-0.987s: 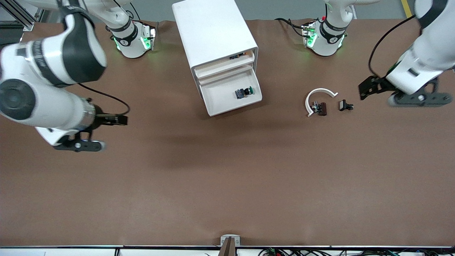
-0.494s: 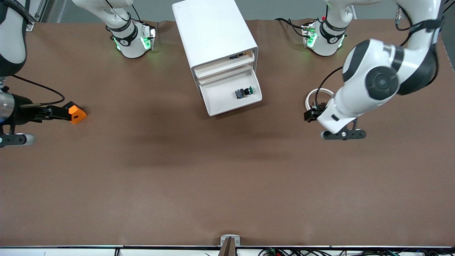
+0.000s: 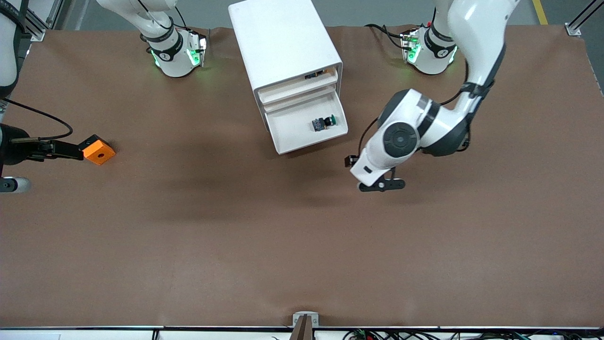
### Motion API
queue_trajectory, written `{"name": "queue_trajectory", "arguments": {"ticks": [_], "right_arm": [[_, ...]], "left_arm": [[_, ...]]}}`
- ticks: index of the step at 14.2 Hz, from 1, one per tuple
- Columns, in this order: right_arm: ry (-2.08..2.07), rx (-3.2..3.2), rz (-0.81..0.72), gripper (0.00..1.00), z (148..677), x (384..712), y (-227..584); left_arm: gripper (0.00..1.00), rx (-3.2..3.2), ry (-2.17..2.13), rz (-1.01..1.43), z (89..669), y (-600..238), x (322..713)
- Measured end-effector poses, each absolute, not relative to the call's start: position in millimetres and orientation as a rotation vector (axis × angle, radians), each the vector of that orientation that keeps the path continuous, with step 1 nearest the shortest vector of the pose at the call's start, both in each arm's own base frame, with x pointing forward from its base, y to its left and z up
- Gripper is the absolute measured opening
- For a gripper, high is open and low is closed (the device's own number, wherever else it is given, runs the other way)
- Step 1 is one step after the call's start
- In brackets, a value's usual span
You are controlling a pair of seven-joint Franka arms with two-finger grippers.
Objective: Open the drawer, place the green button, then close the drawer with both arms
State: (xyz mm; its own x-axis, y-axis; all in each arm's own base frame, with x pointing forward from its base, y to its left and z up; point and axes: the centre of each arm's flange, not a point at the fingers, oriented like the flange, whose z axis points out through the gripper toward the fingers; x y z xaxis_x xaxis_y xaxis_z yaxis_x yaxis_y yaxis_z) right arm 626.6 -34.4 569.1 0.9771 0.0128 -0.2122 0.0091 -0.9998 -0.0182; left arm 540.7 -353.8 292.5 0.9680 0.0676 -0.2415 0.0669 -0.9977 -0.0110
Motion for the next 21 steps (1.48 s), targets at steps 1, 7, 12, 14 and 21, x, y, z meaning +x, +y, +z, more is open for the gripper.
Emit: {"name": "queue_trajectory", "arguments": {"ticks": [1,7,12,14,21], "right_arm": [[-0.006,-3.107,0.331,1.0,570,626,-39],[0.039,-3.113,0.236,1.0,593,622,-57],[0.011,-3.123,0.068,1.0,651,598,-46],[0.011,-3.124,0.053,1.0,665,582,-45],[-0.001,-3.12,0.087,1.0,666,549,-39]], "left_arm": [[1.0,-3.107,-0.102,0.402,280,-364,535],[1.0,-3.079,-0.083,0.501,231,-392,511],[1.0,-3.079,-0.138,0.509,221,-435,479],[1.0,-3.099,-0.16,0.542,219,-443,473],[1.0,-3.116,-0.189,0.64,216,-478,439]]}}
